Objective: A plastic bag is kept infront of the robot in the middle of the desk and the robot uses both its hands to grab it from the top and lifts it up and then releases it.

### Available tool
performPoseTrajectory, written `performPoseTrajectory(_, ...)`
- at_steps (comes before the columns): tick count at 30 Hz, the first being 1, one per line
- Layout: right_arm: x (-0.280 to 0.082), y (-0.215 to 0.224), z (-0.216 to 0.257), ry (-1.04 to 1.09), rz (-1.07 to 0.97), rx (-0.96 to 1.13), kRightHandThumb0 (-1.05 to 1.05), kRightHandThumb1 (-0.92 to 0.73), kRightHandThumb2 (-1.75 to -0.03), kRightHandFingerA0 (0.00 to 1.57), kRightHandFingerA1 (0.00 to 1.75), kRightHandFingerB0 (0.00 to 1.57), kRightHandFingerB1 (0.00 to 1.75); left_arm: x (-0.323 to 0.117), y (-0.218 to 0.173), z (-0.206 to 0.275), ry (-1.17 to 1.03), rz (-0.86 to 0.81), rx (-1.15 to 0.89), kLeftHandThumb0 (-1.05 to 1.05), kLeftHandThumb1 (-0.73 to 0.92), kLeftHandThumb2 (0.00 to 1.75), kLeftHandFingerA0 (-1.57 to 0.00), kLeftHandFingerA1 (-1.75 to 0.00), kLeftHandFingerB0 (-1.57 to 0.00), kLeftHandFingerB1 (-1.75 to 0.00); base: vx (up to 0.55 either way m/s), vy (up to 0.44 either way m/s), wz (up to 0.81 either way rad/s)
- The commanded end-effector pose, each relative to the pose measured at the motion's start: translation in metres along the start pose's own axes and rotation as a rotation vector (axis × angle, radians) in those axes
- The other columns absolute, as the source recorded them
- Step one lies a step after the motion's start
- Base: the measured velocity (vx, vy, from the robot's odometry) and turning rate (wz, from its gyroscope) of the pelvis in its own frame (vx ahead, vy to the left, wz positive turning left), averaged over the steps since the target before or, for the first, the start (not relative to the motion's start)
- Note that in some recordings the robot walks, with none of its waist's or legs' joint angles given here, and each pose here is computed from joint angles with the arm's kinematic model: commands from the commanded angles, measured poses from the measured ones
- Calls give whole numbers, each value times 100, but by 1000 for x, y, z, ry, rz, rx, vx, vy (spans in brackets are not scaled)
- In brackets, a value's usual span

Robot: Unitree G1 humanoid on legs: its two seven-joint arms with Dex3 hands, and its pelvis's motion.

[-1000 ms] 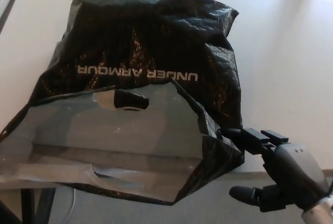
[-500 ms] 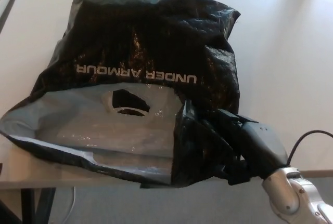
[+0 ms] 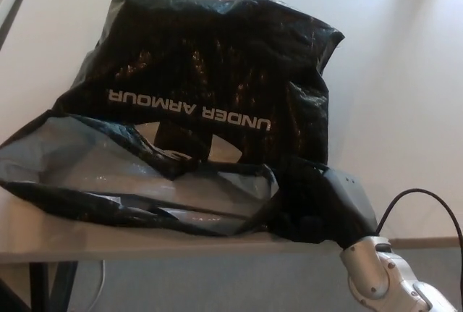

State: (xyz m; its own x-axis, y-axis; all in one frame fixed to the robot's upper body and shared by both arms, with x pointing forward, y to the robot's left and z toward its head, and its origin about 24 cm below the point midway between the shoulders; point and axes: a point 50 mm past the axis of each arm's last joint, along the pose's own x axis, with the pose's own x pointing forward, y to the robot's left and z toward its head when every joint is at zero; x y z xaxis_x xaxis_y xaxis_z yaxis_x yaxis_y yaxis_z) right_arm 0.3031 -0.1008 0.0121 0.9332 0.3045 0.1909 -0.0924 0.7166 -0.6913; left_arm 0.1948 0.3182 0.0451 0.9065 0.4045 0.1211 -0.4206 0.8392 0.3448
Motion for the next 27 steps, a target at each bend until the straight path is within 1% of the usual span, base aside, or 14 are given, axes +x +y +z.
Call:
performPoseTrajectory(1, -7, -4, -8, 16, -44, 55, -18, -70, -55, 67, 175, 47, 174, 7, 4, 2, 24, -23, -12, -15, 62, 58, -43, -34, -30, -31, 0, 0, 0)
performPoseTrajectory(2, -8, -5, -9, 22, -46, 55, -23, -73, -53, 65, 175, 50, 172, 8, 4, 2, 28, -27, -17, -15, 62, 59, -42, -34, -30, -31, 0, 0, 0)
performPoseTrajectory(3, -9, -5, -10, 22, -51, 53, -22, -70, -56, 69, 175, 47, 175, 9, 4, 2, 32, -33, -12, -14, 62, 59, -42, -34, -30, -31, 0, 0, 0)
performPoseTrajectory(4, -9, -6, -11, 21, -53, 52, -22, -70, -56, 69, 175, 47, 175, 10, 4, 2, 33, -36, -9, -14, 62, 59, -42, -34, -30, -31, 0, 0, 0)
performPoseTrajectory(5, -9, -5, -11, 22, -53, 53, -22, -73, -53, 66, 175, 51, 170, 10, 5, 2, 39, -43, -8, -16, 63, 59, -40, -33, -28, -30, 0, 0, 0)
performPoseTrajectory(6, -10, -5, -12, 26, -55, 50, -22, -70, -56, 66, 175, 47, 173, 11, 5, 0, 68, -72, -4, -16, 45, 89, -23, -51, -11, -46, 0, 0, 0)
performPoseTrajectory(7, -11, -5, -13, 31, -57, 43, -22, -70, -56, 66, 175, 47, 173, 12, 6, -2, 98, -100, 1, -16, 45, 89, -23, -51, -11, -46, 0, 0, 0)
performPoseTrajectory(8, -10, -5, -13, 34, -49, 38, -24, -71, -57, 65, 175, 46, 172, 14, 6, -3, 124, -122, 3, -26, 58, 63, -30, -33, -22, -32, 0, 0, 0)
performPoseTrajectory(9, -10, -5, -13, 35, -46, 36, -24, -71, -57, 65, 175, 46, 172, 15, 7, -3, 136, -132, 3, -26, 58, 63, -30, -33, -22, -32, 0, 0, 0)
performPoseTrajectory(11, -9, -3, -11, 32, -42, 43, -25, -71, -56, 65, 175, 48, 171, 28, 8, -9, 309, -210, -129, -26, 54, 60, -28, -32, -17, -31, 0, 0, 0)
performPoseTrajectory(13, -8, -3, -10, 29, -39, 44, -24, -70, -57, 66, 175, 47, 171, 32, 9, -10, 348, -217, -166, -23, 54, 59, -27, -31, -14, -29, 0, 0, 0)
performPoseTrajectory(19, -7, -2, -8, 9, -37, 35, -24, -71, -57, 66, 175, 47, 171, 46, 6, -21, 523, -202, -308, -21, 52, 58, -22, -30, -15, -28, 0, 0, 0)
performPoseTrajectory(25, -6, -4, -7, -7, -43, 32, -25, -70, -58, 68, 175, 47, 172, 49, 9, -34, 654, -176, -418, -25, 51, 58, -26, -31, -17, -31, 0, 0, 0)
performPoseTrajectory(27, -6, -5, -9, 8, -44, 28, -27, -72, -57, 67, 175, 46, 174, 45, 12, -41, 699, -175, -483, -28, 46, 59, -32, -34, -19, -33, 0, 0, 0)
